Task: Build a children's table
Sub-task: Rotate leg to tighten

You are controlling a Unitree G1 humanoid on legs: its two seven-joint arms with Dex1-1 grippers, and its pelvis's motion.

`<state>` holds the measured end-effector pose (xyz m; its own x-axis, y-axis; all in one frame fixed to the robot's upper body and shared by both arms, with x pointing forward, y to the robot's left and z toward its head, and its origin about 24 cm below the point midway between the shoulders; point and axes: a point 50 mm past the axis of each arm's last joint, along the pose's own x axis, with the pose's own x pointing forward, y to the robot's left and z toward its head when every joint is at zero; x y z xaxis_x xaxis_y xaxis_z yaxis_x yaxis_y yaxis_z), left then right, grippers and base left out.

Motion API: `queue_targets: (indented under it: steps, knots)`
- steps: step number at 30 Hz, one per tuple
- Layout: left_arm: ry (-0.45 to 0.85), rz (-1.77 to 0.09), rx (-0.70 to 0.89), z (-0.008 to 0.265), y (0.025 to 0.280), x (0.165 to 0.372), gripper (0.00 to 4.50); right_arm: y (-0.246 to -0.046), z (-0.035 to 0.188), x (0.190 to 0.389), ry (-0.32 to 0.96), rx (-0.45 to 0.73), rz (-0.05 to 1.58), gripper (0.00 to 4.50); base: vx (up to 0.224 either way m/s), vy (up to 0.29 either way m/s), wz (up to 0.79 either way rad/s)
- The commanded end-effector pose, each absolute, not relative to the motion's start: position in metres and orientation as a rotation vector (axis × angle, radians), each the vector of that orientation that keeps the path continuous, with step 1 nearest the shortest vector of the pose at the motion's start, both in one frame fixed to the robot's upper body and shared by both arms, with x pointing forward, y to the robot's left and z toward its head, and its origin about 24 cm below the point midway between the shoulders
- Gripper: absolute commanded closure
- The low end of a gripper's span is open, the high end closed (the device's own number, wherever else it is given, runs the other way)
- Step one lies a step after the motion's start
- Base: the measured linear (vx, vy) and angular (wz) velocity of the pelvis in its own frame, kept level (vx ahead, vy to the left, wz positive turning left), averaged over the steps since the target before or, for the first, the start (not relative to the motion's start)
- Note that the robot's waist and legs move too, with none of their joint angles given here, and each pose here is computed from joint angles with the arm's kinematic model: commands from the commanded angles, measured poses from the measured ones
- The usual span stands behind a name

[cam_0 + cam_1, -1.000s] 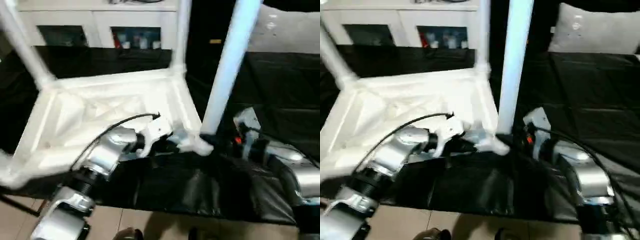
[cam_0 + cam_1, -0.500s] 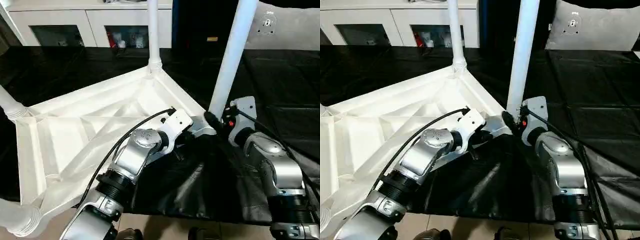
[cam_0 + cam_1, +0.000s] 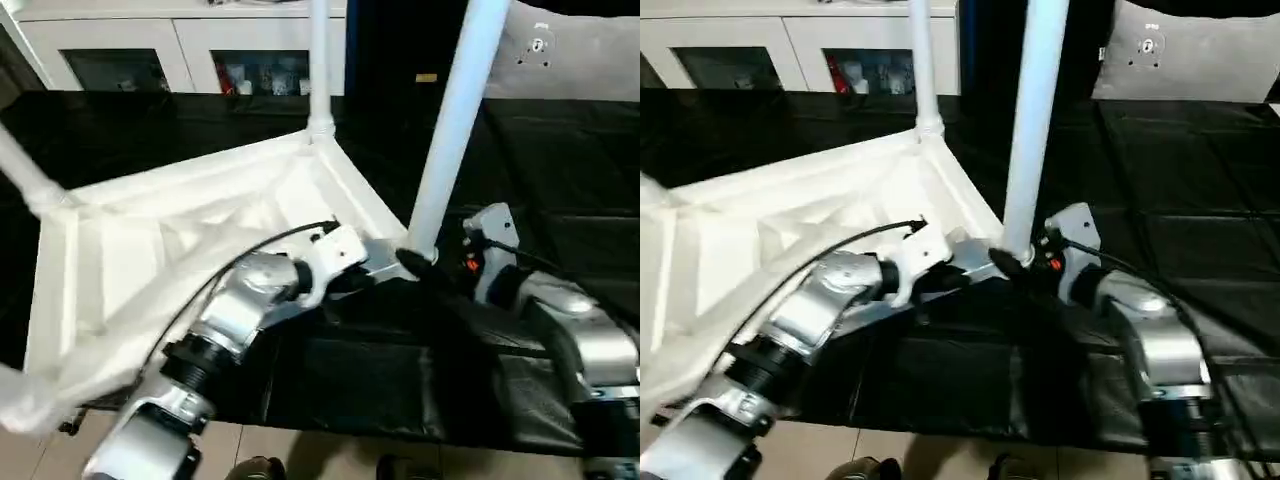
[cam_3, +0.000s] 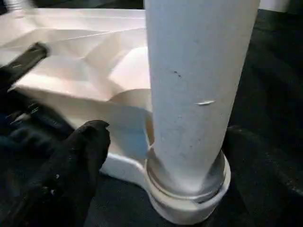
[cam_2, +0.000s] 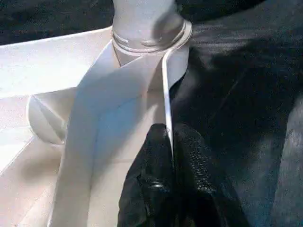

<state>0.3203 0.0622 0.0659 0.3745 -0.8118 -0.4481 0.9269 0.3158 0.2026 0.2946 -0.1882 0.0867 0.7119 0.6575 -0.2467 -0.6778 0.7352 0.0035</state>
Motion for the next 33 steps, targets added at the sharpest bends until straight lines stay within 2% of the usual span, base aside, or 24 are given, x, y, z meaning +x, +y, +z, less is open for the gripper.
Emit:
queue_targets:
  steps: [1, 5, 9, 19, 33]
  knots:
    - [0.282, -1.234, 0.517, 0.065, 0.067, 0.320, 4.50, -0.189, 0.091, 0.291, 0.235, -0.109, 0.833, 0.02, 0.000, 0.000, 0.00]
    - [0.254, -1.396, 0.523, 0.065, 0.076, 0.311, 4.50, -0.199, 0.096, 0.285, 0.242, -0.164, 0.955, 0.02, 0.000, 0.000, 0.00]
    - [0.274, -1.469, 0.545, 0.063, 0.082, 0.306, 4.50, -0.201, 0.096, 0.279, 0.258, -0.182, 1.047, 0.02, 0.000, 0.000, 0.00]
    - [0.282, -1.562, 0.578, 0.061, 0.092, 0.303, 4.50, -0.197, 0.093, 0.267, 0.312, -0.151, 1.238, 0.83, 0.000, 0.000, 0.00]
    - [0.276, -1.567, 0.588, 0.061, 0.095, 0.306, 4.50, -0.198, 0.089, 0.269, 0.319, -0.174, 1.264, 1.98, 0.000, 0.000, 0.00]
